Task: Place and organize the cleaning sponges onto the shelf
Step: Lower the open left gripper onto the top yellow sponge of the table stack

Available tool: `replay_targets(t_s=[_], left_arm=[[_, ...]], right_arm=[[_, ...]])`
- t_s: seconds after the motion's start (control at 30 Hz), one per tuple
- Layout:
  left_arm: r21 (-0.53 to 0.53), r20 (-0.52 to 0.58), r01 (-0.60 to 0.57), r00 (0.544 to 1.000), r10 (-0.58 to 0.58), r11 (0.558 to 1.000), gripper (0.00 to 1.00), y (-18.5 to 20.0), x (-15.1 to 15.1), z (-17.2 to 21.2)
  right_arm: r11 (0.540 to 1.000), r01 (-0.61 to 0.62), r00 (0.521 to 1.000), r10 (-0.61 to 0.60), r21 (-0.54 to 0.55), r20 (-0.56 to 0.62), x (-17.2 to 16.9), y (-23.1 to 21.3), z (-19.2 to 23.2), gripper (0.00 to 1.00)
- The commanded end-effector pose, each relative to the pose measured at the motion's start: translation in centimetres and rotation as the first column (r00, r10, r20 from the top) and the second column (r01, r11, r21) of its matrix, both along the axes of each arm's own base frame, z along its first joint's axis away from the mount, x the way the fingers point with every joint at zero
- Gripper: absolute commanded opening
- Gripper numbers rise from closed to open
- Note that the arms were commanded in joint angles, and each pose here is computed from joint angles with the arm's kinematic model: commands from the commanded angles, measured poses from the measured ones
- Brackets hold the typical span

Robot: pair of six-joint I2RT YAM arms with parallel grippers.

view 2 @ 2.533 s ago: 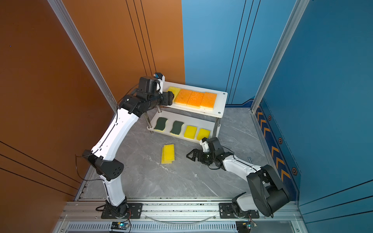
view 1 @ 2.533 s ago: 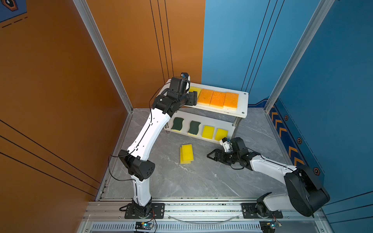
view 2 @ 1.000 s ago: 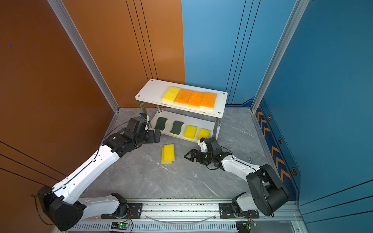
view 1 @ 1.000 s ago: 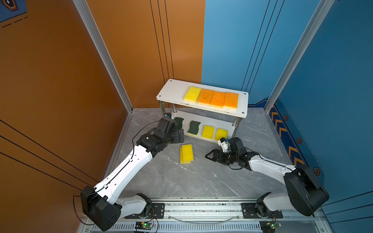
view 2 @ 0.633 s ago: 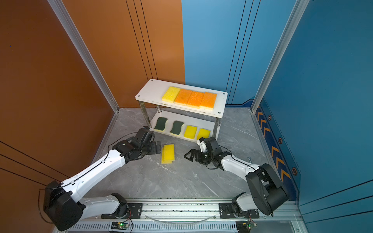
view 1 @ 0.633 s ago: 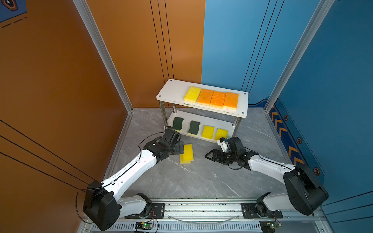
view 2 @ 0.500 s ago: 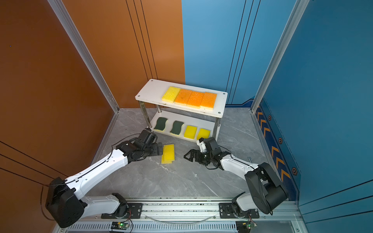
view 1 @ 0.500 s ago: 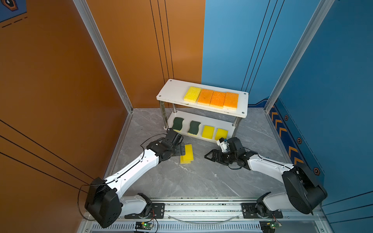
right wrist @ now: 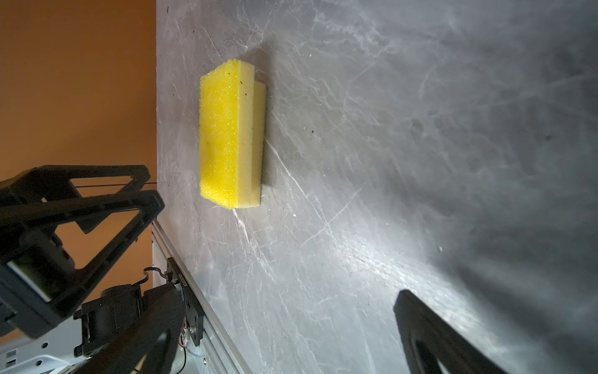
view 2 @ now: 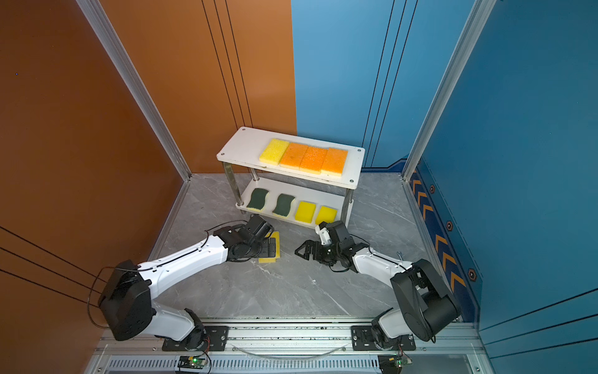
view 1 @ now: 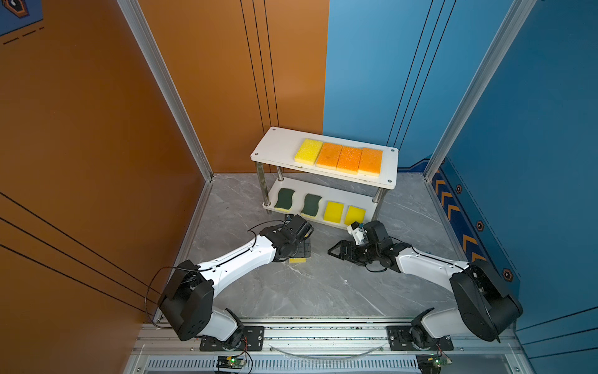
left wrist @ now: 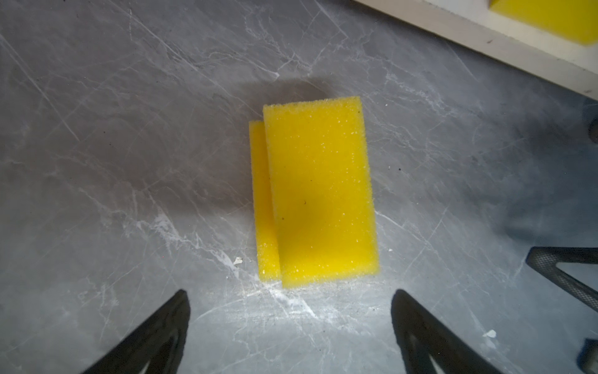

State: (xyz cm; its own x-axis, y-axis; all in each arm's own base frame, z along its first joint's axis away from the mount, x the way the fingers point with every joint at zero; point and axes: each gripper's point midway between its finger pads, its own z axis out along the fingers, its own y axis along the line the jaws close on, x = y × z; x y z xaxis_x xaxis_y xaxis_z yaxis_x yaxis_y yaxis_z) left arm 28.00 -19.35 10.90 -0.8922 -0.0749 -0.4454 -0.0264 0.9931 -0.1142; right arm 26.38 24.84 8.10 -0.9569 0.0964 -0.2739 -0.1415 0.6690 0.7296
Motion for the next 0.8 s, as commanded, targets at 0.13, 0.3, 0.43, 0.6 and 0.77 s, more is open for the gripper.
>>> replay_targets(t_s=[0.13,0.3,0.43,0.6,0.77], left_arm=[[0.009,0.011,-0.061,0.998,0.061,0.998,0.98,-0.3,0.8,-0.2],[0.010,-0.009,-0.049,0.999,0.049,0.999,0.97,-1.2,0.4,-0.8],[-0.004,-0.025,-0.038,0.999,0.038,0.999,0.98,-2.0,0.0,-1.1],[0.001,-0.032,-0.028,0.999,0.028,1.000,0.97,-2.7,0.0,-1.4],[0.015,-0.054,-0.027,0.998,0.028,1.000,0.97,-3.1,0.0,-2.3]], right_arm=[[1.000,0.013,1.000,-0.013,0.000,0.009,0.9,0.2,0.2,1.00],[1.000,0.012,1.000,-0.012,0.002,0.007,0.9,0.3,0.0,1.00],[1.000,0.013,1.000,-0.013,0.006,0.004,1.0,0.3,0.0,1.00],[1.000,0.011,1.000,-0.011,0.007,0.002,0.9,0.3,-0.1,1.00],[1.000,0.012,1.000,-0.012,0.013,0.010,0.9,0.3,0.1,1.00]])
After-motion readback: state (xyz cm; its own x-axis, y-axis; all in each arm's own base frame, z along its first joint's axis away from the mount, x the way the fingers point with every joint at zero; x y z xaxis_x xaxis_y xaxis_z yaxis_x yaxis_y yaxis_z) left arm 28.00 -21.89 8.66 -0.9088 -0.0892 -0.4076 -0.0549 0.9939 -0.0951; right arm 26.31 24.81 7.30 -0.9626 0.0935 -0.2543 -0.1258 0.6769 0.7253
